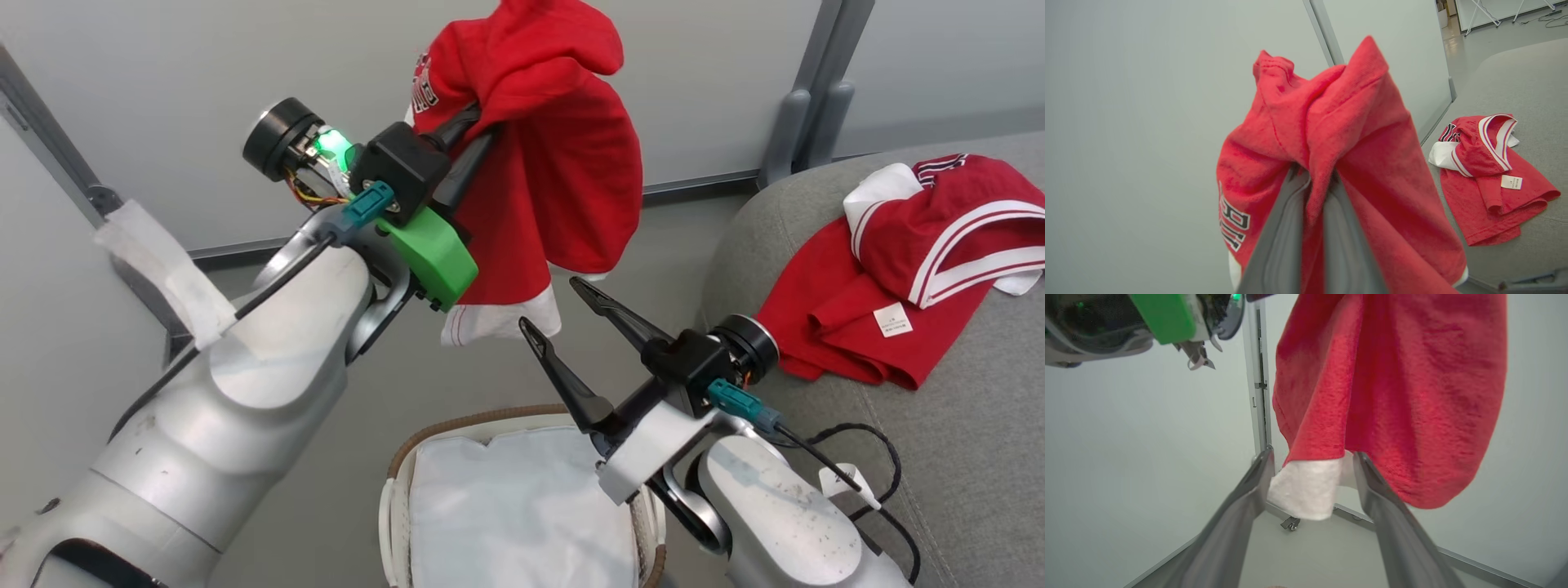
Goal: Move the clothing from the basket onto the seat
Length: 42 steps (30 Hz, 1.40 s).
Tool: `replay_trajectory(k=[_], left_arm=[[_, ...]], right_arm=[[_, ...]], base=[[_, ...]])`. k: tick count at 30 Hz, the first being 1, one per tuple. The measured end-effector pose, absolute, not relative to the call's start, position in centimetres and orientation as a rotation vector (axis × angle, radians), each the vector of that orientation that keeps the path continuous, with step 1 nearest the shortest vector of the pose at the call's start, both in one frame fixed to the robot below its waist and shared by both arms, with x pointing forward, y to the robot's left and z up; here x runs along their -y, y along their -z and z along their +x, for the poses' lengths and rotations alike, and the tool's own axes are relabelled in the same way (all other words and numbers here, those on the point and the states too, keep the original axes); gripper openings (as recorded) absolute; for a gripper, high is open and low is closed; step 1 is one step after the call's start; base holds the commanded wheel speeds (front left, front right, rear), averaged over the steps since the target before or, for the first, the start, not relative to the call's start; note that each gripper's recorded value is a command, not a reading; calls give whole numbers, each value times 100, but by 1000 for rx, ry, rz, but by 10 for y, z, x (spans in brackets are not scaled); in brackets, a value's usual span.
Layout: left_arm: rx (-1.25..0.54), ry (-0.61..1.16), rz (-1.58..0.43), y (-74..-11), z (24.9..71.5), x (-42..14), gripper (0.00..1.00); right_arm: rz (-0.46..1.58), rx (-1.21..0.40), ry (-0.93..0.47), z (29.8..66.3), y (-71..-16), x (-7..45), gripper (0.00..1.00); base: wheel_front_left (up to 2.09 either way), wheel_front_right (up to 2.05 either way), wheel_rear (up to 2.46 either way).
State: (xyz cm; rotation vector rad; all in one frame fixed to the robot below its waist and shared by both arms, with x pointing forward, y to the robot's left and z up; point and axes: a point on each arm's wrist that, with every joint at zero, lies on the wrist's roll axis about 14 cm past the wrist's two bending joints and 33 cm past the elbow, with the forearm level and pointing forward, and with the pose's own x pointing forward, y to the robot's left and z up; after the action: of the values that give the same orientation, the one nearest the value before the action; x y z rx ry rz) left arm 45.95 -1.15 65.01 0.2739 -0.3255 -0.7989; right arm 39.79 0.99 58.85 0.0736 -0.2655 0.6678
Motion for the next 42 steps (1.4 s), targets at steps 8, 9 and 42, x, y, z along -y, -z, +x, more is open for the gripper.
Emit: replay_trajectory(k=[8, 9, 42], left_arm=[[310, 827, 250, -648, 444, 24, 0], [310, 830, 244, -649, 442, 25, 0], [78, 671, -95, -561, 423, -7, 100]], right_arm=[[-15, 215, -716, 412, -576, -27, 100], [-17, 211, -720, 414, -576, -28, 100], [30, 232, -502, 441, -588, 36, 0]], base=[[0, 0, 0], [0, 0, 0], [0, 0, 0]])
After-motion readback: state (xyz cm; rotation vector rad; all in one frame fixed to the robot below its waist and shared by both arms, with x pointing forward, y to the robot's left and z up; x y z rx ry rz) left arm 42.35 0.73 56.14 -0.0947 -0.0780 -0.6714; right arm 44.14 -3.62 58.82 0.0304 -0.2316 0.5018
